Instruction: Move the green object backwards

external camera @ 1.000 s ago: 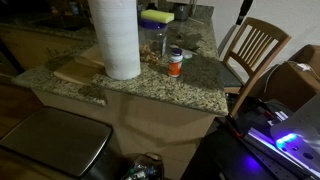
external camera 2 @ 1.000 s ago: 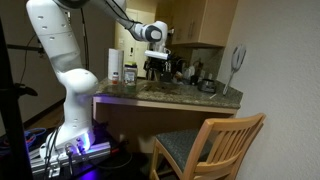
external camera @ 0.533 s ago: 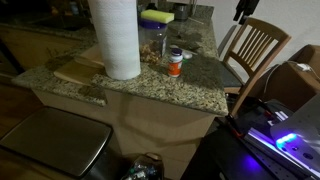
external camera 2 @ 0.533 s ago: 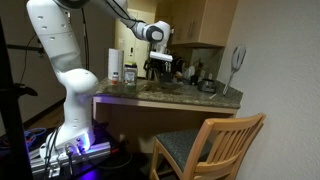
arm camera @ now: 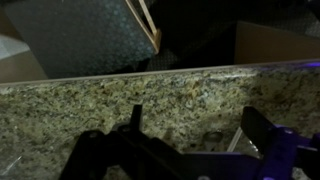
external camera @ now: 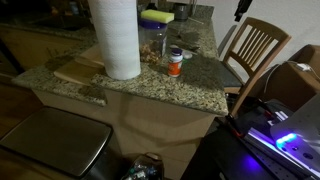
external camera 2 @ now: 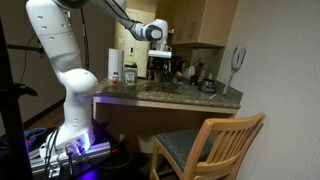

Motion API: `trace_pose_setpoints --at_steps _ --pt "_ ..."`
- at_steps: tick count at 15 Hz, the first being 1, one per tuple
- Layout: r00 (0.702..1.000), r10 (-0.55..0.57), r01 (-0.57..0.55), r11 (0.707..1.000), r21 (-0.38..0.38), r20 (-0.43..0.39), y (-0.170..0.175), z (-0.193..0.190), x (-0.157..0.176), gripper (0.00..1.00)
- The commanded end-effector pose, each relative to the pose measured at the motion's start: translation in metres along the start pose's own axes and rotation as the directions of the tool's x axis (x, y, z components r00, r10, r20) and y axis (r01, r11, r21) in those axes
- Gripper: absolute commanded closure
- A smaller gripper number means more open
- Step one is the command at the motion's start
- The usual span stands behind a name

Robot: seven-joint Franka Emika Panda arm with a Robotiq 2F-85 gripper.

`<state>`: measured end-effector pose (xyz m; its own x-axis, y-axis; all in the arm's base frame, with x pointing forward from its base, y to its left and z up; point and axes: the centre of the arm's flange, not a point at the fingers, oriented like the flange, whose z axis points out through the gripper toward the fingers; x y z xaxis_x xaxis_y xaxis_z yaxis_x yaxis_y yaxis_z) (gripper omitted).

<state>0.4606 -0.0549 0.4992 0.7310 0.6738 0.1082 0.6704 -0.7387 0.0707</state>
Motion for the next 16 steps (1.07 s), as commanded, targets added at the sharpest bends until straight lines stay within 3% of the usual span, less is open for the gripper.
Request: trace_pose_setpoints --at_steps 1,3,7,10,13,14,16 --pt "0.980 0.032 -0.033 0.999 -0.001 -0.198 0.017 -0.052 0.014 0.00" --pt "0.955 0.009 0.010 0.998 0.062 -0.296 0.012 -0.079 0.020 0.00" --pt "0.928 -0.109 0.187 0.963 0.193 -0.356 -0.048 -0.083 0.033 0.00" --pt "0.916 -0.176 0.298 0.901 0.314 -0.361 -0.095 -0.067 0.034 0.00" --pt "0.907 -0.255 0.390 0.811 0.436 -0.337 -0.149 -0.036 0.034 0.00" --pt "0.919 -0.211 0.337 0.858 0.387 -0.333 -0.121 -0.056 0.045 0.00" --pt "0.917 -0.240 0.364 0.829 0.424 -0.318 -0.142 -0.041 0.044 0.00"
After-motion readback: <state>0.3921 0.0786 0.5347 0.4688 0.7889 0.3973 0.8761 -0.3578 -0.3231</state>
